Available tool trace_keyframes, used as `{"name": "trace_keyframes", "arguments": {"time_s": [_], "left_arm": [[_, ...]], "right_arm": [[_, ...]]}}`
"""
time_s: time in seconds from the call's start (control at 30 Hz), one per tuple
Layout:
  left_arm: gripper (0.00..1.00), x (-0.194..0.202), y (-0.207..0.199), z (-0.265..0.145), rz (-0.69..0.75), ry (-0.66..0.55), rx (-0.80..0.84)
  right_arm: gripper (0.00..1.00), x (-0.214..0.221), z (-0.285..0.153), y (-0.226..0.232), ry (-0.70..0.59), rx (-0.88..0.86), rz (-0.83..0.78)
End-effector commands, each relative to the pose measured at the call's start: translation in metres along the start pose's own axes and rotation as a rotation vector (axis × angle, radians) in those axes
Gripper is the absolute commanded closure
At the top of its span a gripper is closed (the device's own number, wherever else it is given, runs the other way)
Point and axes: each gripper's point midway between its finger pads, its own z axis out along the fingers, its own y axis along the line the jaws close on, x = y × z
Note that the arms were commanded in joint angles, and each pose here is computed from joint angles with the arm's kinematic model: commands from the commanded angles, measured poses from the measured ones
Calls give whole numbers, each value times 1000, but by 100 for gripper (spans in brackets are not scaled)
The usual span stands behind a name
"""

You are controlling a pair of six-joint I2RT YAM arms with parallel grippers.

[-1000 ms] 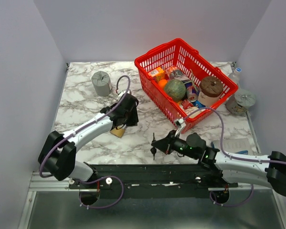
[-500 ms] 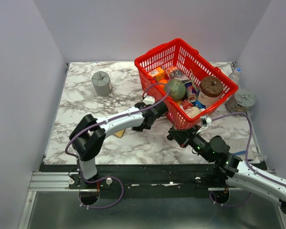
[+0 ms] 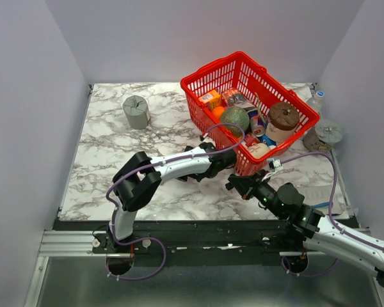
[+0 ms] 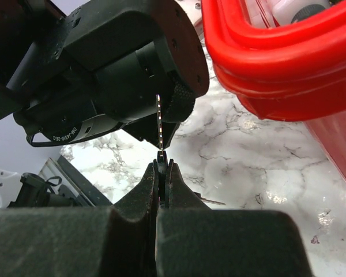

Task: Unlock with the key

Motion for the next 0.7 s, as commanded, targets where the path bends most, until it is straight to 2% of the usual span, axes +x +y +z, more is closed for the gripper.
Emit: {"name": "trace_keyframes", "arguments": {"time_s": [0.0, 0.1, 0.23, 0.37, 0.5, 0.67], "left_arm": [[100, -1, -9, 1, -18, -15, 72], [100, 1, -26, 7, -43, -5, 145], [100, 18, -54, 15, -66, 76, 288], [100, 21, -70, 21, -140, 88, 404], [100, 37, -78, 30, -144, 140, 443], [71, 47, -83, 34, -143, 171, 461]], "right_arm": [[99, 1, 1, -14, -13, 61, -25], [99, 3, 1, -15, -5, 63, -26], [99, 2, 1, -13, 0, 61, -30], [99, 3, 2, -12, 7, 59, -33], [99, 5, 2, -12, 17, 60, -30], [99, 7, 3, -12, 26, 60, -27]]}}
